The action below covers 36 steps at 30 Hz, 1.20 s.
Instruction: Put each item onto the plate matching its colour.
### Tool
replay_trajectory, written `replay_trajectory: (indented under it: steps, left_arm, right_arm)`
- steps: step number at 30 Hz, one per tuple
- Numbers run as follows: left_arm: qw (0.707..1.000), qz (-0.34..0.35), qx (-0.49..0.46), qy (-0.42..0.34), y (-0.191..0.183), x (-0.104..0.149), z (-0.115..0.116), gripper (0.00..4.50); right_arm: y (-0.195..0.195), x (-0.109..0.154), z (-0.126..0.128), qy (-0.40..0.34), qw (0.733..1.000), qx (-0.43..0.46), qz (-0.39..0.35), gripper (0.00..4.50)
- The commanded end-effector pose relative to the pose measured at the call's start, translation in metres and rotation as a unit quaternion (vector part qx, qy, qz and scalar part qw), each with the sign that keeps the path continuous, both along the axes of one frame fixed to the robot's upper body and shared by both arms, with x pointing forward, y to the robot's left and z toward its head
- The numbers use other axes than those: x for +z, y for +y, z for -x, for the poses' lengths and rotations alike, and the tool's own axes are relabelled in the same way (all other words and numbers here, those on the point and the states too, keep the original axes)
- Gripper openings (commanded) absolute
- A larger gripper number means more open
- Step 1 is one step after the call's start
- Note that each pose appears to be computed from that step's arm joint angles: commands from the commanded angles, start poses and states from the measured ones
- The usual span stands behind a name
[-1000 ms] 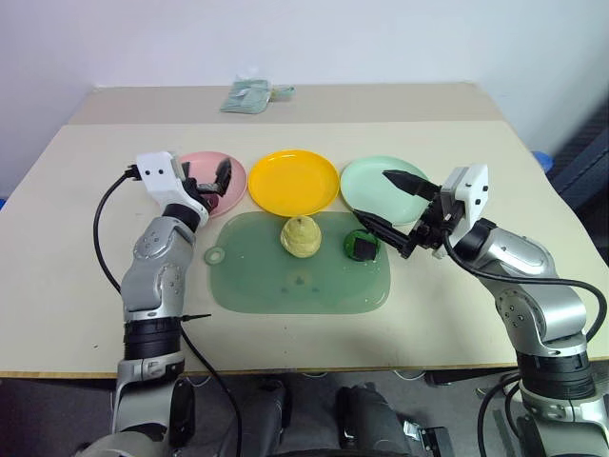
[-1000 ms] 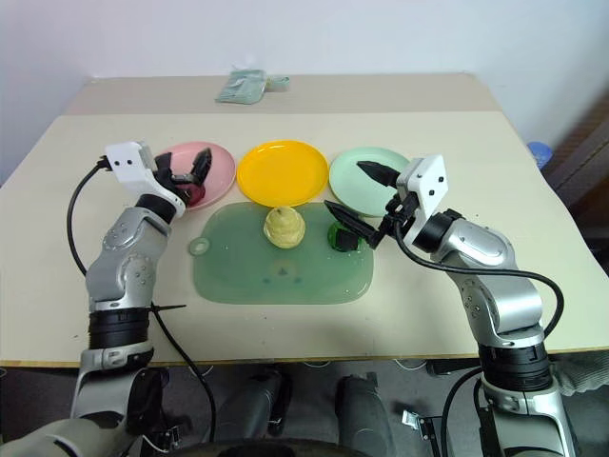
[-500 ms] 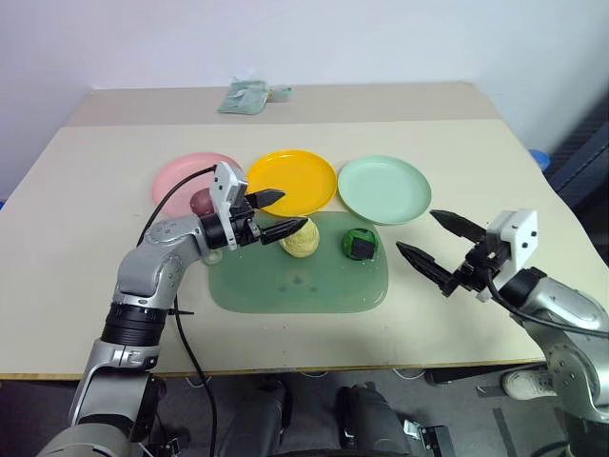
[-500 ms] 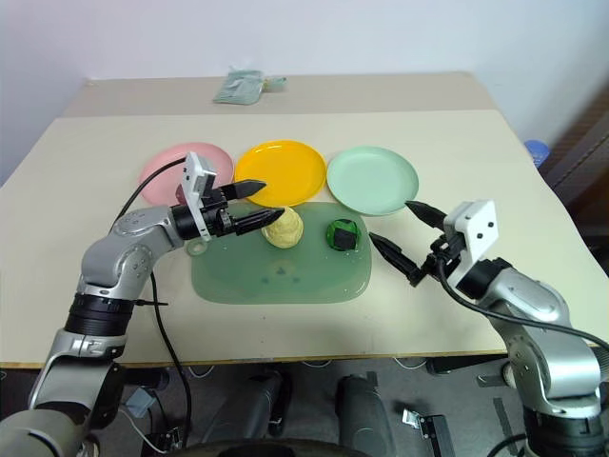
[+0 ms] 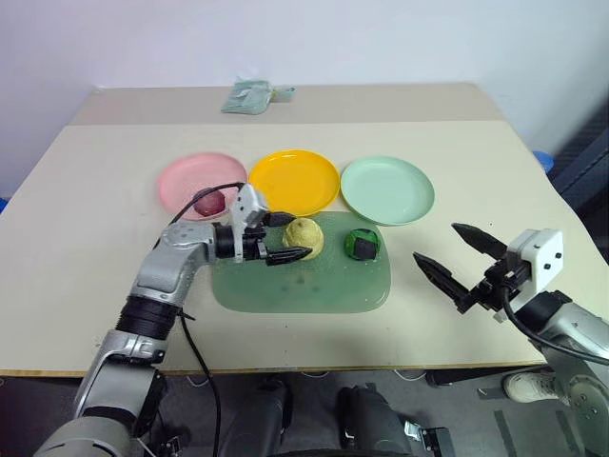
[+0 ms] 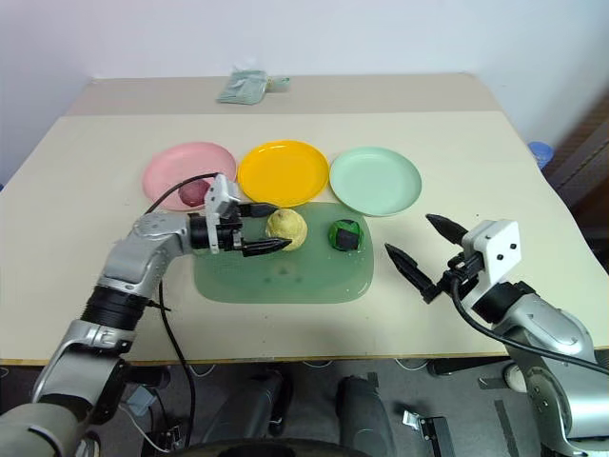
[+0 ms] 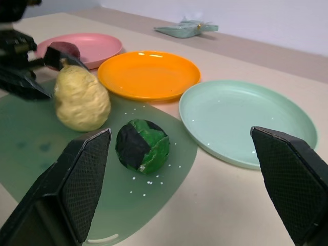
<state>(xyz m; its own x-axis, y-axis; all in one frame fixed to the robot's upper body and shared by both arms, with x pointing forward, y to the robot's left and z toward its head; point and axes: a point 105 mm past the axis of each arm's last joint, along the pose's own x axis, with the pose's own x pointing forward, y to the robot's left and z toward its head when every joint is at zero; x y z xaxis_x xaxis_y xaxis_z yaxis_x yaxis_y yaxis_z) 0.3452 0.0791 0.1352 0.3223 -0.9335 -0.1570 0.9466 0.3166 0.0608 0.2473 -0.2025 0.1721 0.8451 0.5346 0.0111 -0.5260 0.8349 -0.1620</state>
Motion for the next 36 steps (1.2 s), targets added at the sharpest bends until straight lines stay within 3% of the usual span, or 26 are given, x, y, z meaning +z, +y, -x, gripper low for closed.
replay_trajectory:
  steps: [1,11,21,26,31,33,36]
  left_arm:
    - [0.999,-0.006,-0.002,-0.033,-0.015,0.008,-0.006,4.45]
    - [0.998,0.031,0.038,-0.039,-0.021,0.022,-0.014,4.45]
    - [0.997,0.012,0.050,-0.057,-0.017,0.014,-0.016,4.45]
    - [0.997,0.010,0.053,-0.063,-0.016,0.016,-0.017,2.39]
    - [0.991,-0.014,0.076,-0.107,-0.011,0.019,-0.020,2.32]
    - [0.990,0.002,0.091,-0.106,-0.010,0.025,-0.022,2.32]
    - [0.981,0.060,0.166,-0.078,-0.004,0.046,-0.043,2.32]
  right_arm:
    - [0.001,0.018,0.005,-0.037,0.999,-0.001,0.003,4.50]
    - [0.001,0.022,0.005,-0.042,0.999,-0.007,0.007,4.50]
    - [0.003,0.026,0.001,-0.049,0.999,-0.007,0.009,4.50]
    - [0.005,0.026,0.000,-0.050,0.999,-0.007,0.009,4.50]
    - [0.006,0.027,0.000,-0.051,0.999,-0.007,0.009,4.50]
    - [0.006,0.027,0.000,-0.052,0.999,-0.007,0.009,4.50]
    - [0.006,0.029,-0.002,-0.055,0.998,-0.009,0.010,4.50]
